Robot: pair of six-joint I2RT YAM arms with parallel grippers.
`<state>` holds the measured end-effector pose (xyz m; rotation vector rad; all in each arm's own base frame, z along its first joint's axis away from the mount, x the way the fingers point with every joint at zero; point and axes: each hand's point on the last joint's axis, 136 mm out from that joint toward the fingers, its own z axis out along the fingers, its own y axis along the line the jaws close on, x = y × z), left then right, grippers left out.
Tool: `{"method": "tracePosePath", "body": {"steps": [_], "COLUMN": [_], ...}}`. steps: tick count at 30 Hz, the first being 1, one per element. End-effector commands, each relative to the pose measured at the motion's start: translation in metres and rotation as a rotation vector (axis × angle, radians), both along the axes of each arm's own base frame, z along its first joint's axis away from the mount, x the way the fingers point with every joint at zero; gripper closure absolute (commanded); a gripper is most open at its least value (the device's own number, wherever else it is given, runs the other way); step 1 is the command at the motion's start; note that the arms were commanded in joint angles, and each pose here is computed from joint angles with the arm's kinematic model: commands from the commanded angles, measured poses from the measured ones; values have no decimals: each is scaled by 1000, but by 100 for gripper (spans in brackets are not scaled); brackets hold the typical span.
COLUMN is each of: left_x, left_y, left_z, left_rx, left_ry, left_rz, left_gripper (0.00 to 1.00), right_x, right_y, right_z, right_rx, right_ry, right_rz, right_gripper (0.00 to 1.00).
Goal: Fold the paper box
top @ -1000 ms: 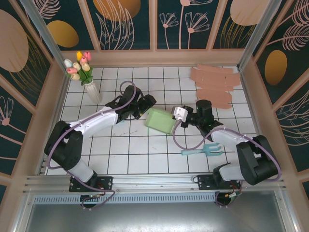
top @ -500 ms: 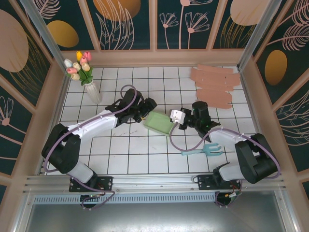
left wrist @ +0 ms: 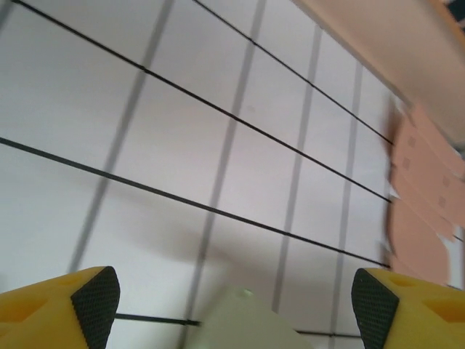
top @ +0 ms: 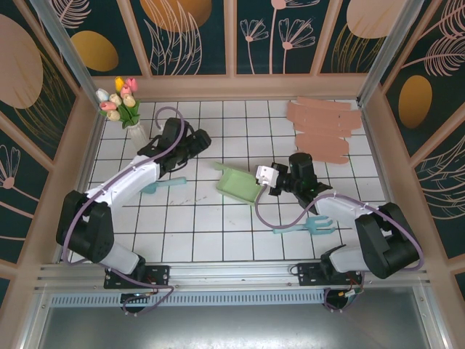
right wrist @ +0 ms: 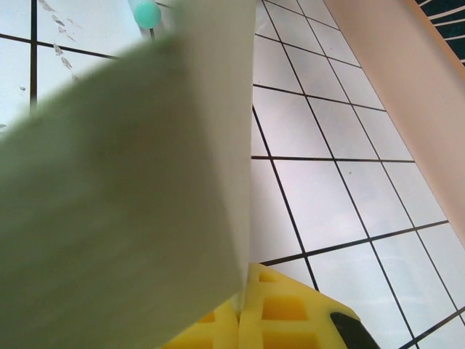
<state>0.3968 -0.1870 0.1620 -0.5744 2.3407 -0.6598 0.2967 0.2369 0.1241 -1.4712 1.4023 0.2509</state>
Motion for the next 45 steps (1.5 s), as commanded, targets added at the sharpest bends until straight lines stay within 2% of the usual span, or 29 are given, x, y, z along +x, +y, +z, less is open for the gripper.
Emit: {"method": "tracePosePath", "body": {"steps": [1,6,11,18,22,27,34,45], "left_x": [-6,-10,-20,-32,-31,-40,-44,-51], "left_y": [-19,-36,-56,-91,-92,-103,-104,-96], "left_z": [-13,-24,-21,-16,-12,-1,4,-31], "left_rx": [-32,-141,-230,-292,-286,-318,-322,-278], "left_ry": [12,70,89,122,112,105,94,134], "left_rz": [-98,-112,-119,-196,-185,-206,-195,-169], "left_gripper": [14,8,7,8,9,9,15,30], "right_x": [-2,0,1,0,-6,-6,-8,-2], "right_y": [5,4,3,5,11,13,18,20], "right_z": [10,8,11,25,45,54,46,21], "right_rx": [8,5,22,96,160,172,160,61], "right_ry": [-21,-16,-13,-22,-45,-65,-64,-46], "right_rz": [28,24,24,42,72,70,70,38], "right_gripper": [100,100,100,100,100,100,100,98]}}
